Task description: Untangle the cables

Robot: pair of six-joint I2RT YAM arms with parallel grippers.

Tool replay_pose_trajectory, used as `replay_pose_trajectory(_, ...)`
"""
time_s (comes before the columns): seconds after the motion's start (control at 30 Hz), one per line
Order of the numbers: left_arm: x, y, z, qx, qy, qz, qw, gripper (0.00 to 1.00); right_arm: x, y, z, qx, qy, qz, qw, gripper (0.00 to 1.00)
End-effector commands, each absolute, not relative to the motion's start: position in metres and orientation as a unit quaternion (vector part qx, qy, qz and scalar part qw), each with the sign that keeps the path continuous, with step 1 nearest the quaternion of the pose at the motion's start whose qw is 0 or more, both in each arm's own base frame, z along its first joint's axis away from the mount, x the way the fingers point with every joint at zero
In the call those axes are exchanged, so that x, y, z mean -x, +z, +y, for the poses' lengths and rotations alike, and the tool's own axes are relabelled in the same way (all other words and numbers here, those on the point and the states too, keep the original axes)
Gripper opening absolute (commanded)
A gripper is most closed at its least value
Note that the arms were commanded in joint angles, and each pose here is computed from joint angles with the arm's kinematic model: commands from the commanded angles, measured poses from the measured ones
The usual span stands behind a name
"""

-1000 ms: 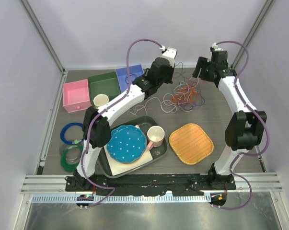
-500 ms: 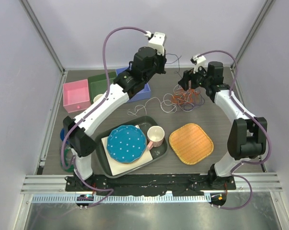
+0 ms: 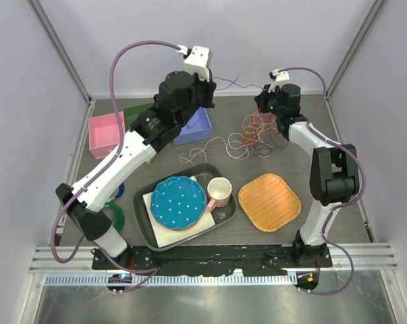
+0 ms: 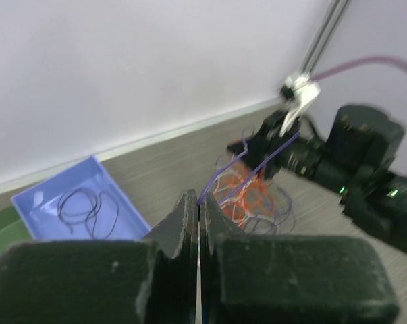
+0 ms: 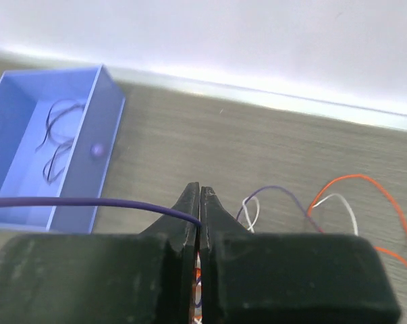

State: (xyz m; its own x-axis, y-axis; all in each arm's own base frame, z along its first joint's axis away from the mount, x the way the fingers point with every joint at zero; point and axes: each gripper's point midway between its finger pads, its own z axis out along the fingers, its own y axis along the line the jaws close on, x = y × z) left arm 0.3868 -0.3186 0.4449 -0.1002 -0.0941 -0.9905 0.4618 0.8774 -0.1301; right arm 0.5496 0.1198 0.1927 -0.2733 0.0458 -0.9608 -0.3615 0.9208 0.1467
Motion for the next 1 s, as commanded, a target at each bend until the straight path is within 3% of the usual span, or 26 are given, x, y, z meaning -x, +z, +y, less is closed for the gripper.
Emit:
replay_pose_trajectory(0.0, -0.388, 0.427, -0.295, -0.112, -0.171, 0.715, 0.669, 0.00, -0.564, 0.319, 0.091, 0.028, 0.128, 0.687, 0.715, 0.01)
replay_pose_trajectory(0.2, -0.396, 0.380, -0.293, -0.110, -0.156, 0.744, 0.641, 0.00, -0.541, 0.423, 0.077, 0.024, 0.098, 0.625, 0.774, 0.01)
replay_pose_trajectory(0.47, -0.405, 0.365, -0.294, -0.117, -0.159, 0.752, 0.628, 0.00, -0.464, 0.559, 0.066, 0.005, 0.119, 0.516, 0.849, 0.01)
replay_pose_trajectory(0.63, -0.398, 0.357, -0.317, -0.155, -0.208, 0.742, 0.618, 0.00, -0.435, 0.558, 0.113, 0.048, 0.267, 0.535, 0.800, 0.01)
replay_pose_trajectory(0.8, -0.393, 0.336, -0.342, -0.205, -0.245, 0.746, 0.584, 0.00, -0.426, 0.558, 0.126, 0.054, 0.309, 0.543, 0.779, 0.01)
replay_pose_trajectory(0.9, -0.393, 0.320, -0.350, -0.237, -0.240, 0.746, 0.574, 0.23, -0.433, 0.541, 0.120, 0.047, 0.281, 0.571, 0.770, 0.01)
replay_pose_trajectory(0.97, -0.393, 0.307, -0.352, -0.260, -0.232, 0.747, 0.567, 0.57, -0.440, 0.519, 0.111, 0.028, 0.249, 0.602, 0.759, 0.01)
